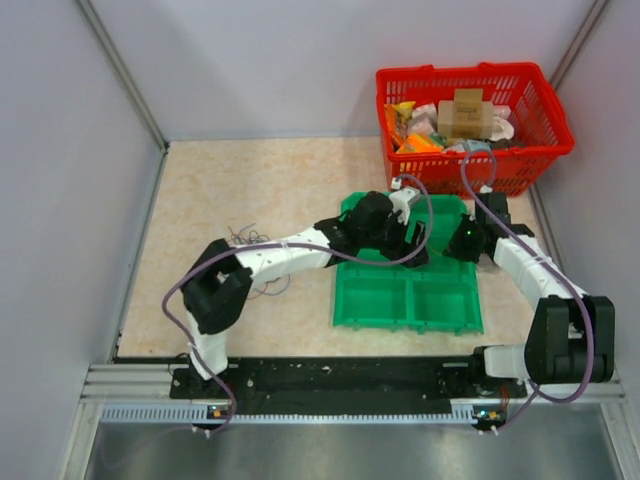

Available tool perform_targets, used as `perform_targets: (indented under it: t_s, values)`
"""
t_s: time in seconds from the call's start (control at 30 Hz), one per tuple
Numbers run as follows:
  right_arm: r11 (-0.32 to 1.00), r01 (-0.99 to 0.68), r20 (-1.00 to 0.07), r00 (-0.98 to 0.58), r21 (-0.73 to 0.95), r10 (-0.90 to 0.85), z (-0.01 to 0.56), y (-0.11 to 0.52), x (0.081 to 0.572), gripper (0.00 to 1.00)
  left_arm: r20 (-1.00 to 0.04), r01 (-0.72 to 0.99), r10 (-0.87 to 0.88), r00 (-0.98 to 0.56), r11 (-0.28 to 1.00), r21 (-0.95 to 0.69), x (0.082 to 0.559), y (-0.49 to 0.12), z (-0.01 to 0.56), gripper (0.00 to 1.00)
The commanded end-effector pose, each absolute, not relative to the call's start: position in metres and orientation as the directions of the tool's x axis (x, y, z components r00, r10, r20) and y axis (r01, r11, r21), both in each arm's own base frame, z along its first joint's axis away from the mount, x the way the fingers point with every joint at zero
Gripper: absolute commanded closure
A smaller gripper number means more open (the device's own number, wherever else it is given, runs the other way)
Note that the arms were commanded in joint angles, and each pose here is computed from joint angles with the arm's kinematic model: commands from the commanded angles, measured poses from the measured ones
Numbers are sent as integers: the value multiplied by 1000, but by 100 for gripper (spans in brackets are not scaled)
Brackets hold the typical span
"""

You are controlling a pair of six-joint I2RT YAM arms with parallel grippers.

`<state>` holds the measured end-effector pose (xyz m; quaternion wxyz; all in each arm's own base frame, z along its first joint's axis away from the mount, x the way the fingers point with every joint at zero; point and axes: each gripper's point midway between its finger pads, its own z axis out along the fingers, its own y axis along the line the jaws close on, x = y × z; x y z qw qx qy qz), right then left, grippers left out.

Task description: Untangle the cables

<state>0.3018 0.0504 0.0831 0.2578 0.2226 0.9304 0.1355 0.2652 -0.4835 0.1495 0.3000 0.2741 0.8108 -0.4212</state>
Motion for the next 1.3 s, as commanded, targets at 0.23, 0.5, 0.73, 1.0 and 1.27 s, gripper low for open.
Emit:
perform_targets:
  t_s: [0.23, 0.5, 0.73, 1.0, 1.27]
  values:
    - [921, 235, -469, -805, 311, 364, 73, 71, 315, 84, -730, 406, -104, -676, 774, -486, 292, -297, 217, 25]
    - [950, 153, -566, -773, 271, 286, 115, 72, 308, 35, -697, -115, -320, -642, 939, -325, 288, -118, 179, 14]
    - [973, 62, -662, -723, 224, 199, 170, 91, 308, 25, -757, -308, -438, -485, 896, -321, 270, -53, 189, 12]
    - [953, -179, -766, -638, 244, 76, 232, 175, 322, 18, -741, -307, -460, -489, 886, -347, 273, -48, 187, 4]
    - [996, 80, -695, -713, 47, 90, 172, 81, 352, 33, -695, -144, -455, -557, 877, -458, 273, -85, 187, 15]
